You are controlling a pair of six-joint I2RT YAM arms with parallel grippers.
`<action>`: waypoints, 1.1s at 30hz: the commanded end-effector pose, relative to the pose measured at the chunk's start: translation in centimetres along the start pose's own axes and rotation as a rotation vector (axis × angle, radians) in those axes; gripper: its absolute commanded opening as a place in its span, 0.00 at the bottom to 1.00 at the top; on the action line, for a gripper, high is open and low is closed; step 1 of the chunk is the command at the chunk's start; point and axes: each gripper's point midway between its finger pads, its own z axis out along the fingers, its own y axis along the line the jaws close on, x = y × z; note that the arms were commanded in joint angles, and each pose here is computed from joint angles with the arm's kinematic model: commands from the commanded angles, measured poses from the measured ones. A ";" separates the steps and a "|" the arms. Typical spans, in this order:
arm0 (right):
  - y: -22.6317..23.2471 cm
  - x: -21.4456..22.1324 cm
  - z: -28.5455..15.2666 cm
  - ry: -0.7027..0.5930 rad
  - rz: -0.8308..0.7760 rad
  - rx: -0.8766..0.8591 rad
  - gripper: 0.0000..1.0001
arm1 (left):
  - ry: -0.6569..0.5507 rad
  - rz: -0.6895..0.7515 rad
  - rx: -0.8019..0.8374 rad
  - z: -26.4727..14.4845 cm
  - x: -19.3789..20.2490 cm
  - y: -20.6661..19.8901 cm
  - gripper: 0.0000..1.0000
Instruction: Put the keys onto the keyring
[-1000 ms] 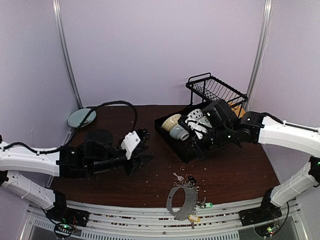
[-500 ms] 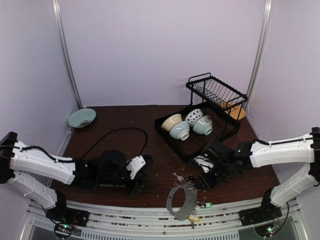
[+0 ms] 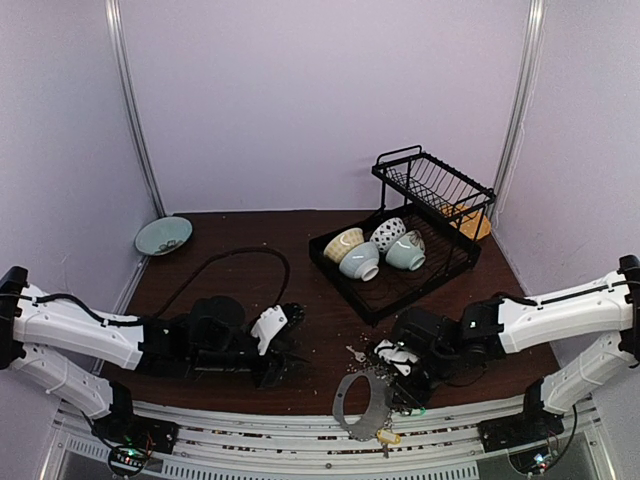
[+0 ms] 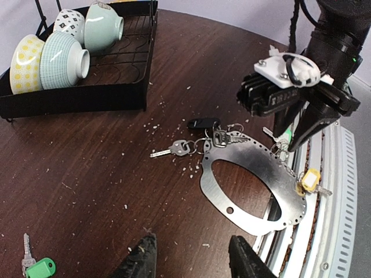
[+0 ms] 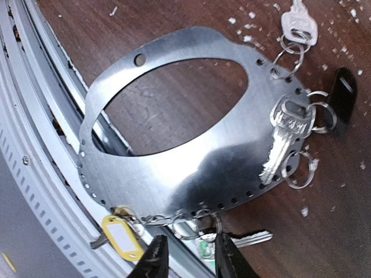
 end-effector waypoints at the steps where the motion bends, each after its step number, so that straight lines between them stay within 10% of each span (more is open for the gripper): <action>1: -0.3 0.6 0.2 0.050 -0.063 0.088 0.30 | -0.049 0.024 0.006 -0.3 -1.2 -0.3 0.45; 24: -1.3 1.2 1.6 0.128 -0.076 0.208 0.25 | -0.060 0.065 -0.002 -1.1 -2.0 -0.2 0.45; 33: -0.8 0.3 1.2 0.095 -0.078 0.194 0.06 | -0.059 0.068 -0.006 -1.1 -2.0 -0.1 0.45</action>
